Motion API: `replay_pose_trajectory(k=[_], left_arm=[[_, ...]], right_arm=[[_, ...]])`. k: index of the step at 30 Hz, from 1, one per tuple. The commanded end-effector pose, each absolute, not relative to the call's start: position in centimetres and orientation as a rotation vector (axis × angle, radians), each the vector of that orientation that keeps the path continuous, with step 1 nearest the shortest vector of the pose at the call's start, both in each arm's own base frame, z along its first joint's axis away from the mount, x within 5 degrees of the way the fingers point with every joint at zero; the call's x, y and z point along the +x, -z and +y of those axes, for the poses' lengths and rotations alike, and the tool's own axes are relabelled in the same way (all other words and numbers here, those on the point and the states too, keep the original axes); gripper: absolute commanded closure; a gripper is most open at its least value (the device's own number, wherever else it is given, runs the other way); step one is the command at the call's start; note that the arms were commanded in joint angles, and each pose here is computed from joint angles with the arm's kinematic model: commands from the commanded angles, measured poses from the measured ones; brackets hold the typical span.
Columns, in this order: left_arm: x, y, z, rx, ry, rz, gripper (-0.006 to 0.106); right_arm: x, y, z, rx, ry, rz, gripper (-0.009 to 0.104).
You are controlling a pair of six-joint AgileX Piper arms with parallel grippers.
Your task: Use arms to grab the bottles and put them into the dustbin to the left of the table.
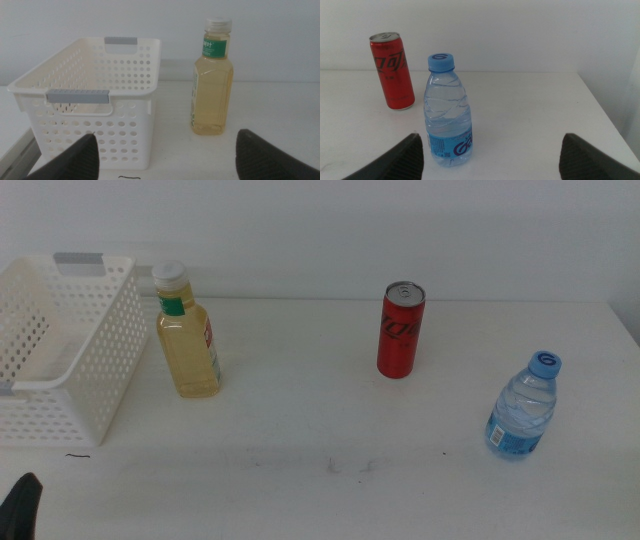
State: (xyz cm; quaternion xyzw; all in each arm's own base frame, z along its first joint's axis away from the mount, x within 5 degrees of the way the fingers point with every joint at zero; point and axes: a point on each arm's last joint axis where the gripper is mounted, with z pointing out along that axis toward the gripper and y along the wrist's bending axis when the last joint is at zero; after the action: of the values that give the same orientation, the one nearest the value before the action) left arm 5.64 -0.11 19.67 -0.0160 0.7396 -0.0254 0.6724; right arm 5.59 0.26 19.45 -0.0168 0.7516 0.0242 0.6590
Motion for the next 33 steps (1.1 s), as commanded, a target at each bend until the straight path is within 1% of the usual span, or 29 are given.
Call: replay_pose_trajectory(k=[1,12,15,18,20,23,27,28,30,33], left_arm=[[5.6,-19.8,-0.1,-0.04,0.061,1.655,0.007],[5.9,-19.8,-0.3,-0.007,0.07,1.668,0.007],[7.3,-20.0,-0.9,0.059,0.13,1.686,0.007],[9.7,-20.2,-2.6,0.199,0.213,1.672,0.007],[11.3,-19.7,-4.2,0.278,0.285,1.662,0.007],[12.9,-18.7,-6.3,0.356,0.36,1.635,0.007],[14.2,-16.9,-7.9,0.432,0.409,1.607,0.007],[14.4,-16.3,-8.2,0.45,0.419,1.616,0.007],[15.2,-15.0,-8.9,0.494,0.428,1.683,0.007],[17.3,-14.3,-10.6,0.551,0.466,1.691,0.007]], right_arm=[[5.6,-19.4,0.2,-0.037,-0.042,1.69,0.005],[5.6,-19.4,0.2,-0.037,-0.042,1.69,0.005],[5.6,-19.4,0.2,-0.037,-0.042,1.69,0.005],[5.6,-19.4,0.2,-0.037,-0.042,1.69,0.005],[5.6,-19.4,0.2,-0.037,-0.042,1.69,0.005],[5.6,-19.4,0.2,-0.037,-0.042,1.69,0.005],[5.6,-19.4,0.2,-0.037,-0.042,1.69,0.005],[5.6,-19.4,0.2,-0.037,-0.042,1.69,0.005],[5.6,-19.4,0.2,-0.037,-0.042,1.69,0.005],[5.6,-19.4,0.2,-0.037,-0.042,1.69,0.005]])
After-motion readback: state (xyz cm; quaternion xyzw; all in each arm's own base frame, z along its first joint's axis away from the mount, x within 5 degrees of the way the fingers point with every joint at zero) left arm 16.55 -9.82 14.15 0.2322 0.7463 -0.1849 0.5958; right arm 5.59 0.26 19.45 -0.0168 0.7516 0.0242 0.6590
